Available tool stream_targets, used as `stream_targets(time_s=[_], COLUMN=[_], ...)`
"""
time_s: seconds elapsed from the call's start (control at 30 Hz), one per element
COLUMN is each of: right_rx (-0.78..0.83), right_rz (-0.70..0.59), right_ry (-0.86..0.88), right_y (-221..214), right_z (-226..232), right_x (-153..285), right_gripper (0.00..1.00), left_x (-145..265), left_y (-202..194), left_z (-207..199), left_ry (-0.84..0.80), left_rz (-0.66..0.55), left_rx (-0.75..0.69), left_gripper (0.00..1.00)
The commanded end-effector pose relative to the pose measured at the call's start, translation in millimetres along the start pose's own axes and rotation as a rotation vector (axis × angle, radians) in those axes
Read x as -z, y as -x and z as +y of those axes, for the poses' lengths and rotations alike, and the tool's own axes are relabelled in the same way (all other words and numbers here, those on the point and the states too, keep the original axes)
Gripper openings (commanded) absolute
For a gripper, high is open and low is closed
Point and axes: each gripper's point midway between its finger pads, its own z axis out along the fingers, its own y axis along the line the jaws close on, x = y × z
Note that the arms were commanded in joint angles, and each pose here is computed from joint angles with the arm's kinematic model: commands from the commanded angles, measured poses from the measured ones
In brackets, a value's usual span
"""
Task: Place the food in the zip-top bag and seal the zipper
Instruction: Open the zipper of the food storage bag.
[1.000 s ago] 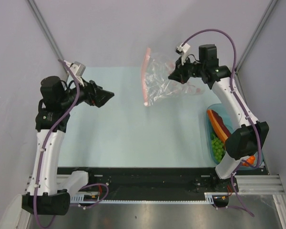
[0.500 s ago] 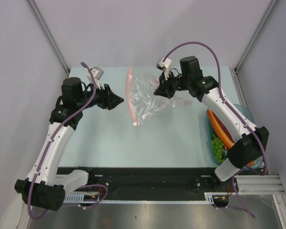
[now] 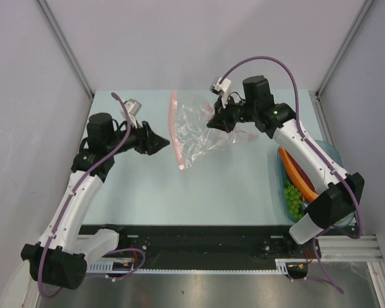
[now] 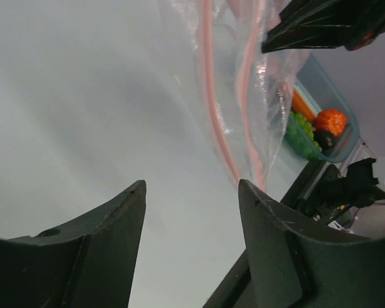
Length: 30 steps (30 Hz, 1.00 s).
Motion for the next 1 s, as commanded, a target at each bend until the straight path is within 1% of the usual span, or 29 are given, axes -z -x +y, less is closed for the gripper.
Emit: stream_targets(time_s=[0.0, 0.07, 0.2, 0.33, 0.4, 0.53, 0.63, 0.77, 0.97], right_rx=[0.057, 0.072, 0.113, 0.131, 0.131, 0.135, 0.134, 0.124, 0.101], right_rz=[-0.036, -0.03, -0.026, -0.035, -0.036, -0.042, -0.043, -0.045, -0.038], right_ry=[-0.006, -0.006, -0.007, 0.004, 0.007, 0.03, 0.039, 0.039, 0.039], right_y=[11.6, 10.6, 9.3, 10.6, 10.6, 10.3, 9.2, 7.6, 3.7], right_z=[5.3, 8.7, 16.0, 21.3, 22.4, 27.5, 28.4, 24.5, 21.3], right_x=[5.3, 5.2, 8.5, 11.2, 11.9, 12.9, 13.2, 16.1, 23.2], right_gripper=[0.0, 0.0, 0.0, 0.0, 0.0, 0.0, 0.0, 0.0, 0.0], left_x=[7.3, 4.7, 0.6, -8.8, -9.4, -8.4, -7.8, -3.9, -4.1], left_y=[19.3, 17.6, 24.9, 17.7, 16.0, 14.6, 10.7, 3.1, -1.5], left_z=[-30.8, -27.4, -21.7, -3.0, -0.5, -3.8, -9.1, -21.1, -18.2], left_ry=[-0.12, -0.111, -0.087, -0.022, -0.012, -0.03, -0.063, -0.134, -0.132], left_rz=[-0.091, -0.081, -0.105, -0.067, -0.065, -0.08, -0.071, -0.071, -0.072], left_rx=[-0.016, -0.001, 0.006, 0.034, 0.035, 0.038, 0.051, 0.063, 0.102], left_gripper=[0.64, 0.64, 0.63, 0.58, 0.56, 0.55, 0.54, 0.54, 0.51])
